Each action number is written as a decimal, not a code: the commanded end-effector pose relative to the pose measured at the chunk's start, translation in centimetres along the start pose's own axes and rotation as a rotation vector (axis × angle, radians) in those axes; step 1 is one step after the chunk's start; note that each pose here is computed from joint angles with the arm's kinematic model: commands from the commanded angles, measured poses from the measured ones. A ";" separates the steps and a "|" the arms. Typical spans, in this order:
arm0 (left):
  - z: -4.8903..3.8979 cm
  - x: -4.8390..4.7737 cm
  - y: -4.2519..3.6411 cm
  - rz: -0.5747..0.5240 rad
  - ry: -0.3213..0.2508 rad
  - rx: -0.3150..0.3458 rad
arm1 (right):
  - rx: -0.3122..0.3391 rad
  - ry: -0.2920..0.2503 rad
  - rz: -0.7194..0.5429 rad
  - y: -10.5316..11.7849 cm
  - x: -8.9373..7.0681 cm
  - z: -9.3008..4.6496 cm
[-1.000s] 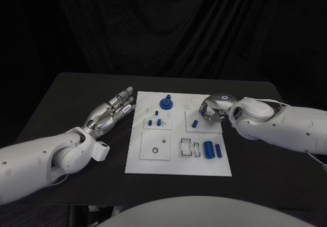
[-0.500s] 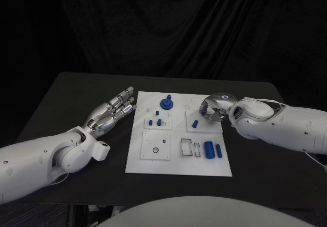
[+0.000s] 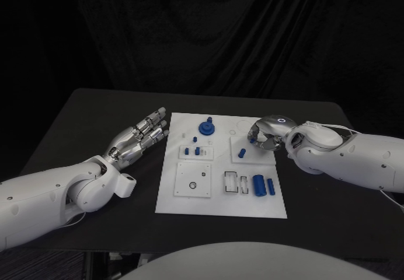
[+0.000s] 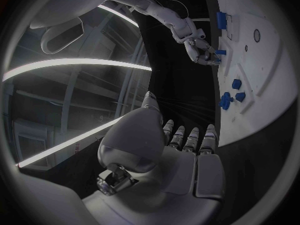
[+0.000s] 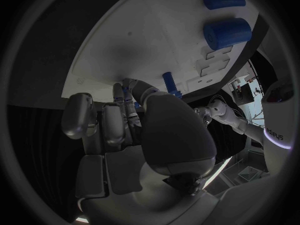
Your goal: Assemble the parts on the task board
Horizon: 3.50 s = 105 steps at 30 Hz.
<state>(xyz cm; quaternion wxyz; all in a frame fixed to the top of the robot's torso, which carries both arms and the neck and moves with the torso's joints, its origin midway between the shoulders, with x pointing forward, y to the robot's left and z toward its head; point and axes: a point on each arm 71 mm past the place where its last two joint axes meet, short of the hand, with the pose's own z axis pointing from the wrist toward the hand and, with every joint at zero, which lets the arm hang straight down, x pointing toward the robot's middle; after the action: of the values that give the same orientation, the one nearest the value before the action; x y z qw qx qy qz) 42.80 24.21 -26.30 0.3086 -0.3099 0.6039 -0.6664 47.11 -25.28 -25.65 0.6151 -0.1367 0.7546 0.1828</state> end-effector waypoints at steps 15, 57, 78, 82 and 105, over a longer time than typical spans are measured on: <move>-0.12 -0.40 -0.98 -0.039 -0.023 0.153 | -0.041 -0.095 0.008 1.2 -3.8 -1.5; 0.36 -0.66 -0.66 -0.058 -0.057 0.147 | -0.415 0.027 -0.051 16.4 0.3 0.2; 0.45 -0.54 -0.46 -0.068 -0.052 0.138 | -0.424 0.060 -0.064 17.0 1.9 0.2; 0.44 -0.54 -0.43 -0.068 -0.051 0.136 | -0.421 0.058 -0.065 16.9 1.9 0.1; 0.48 -0.54 -0.19 -0.074 -0.046 0.119 | -0.414 0.063 -0.070 16.6 2.0 0.2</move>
<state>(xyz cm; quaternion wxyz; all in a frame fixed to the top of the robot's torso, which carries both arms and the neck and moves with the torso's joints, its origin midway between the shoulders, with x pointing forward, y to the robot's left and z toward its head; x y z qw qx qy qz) 43.59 24.41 -26.95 0.3029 -0.3459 0.5881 -0.6653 39.67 -10.14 -25.58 0.5570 -0.2917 0.7094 0.3184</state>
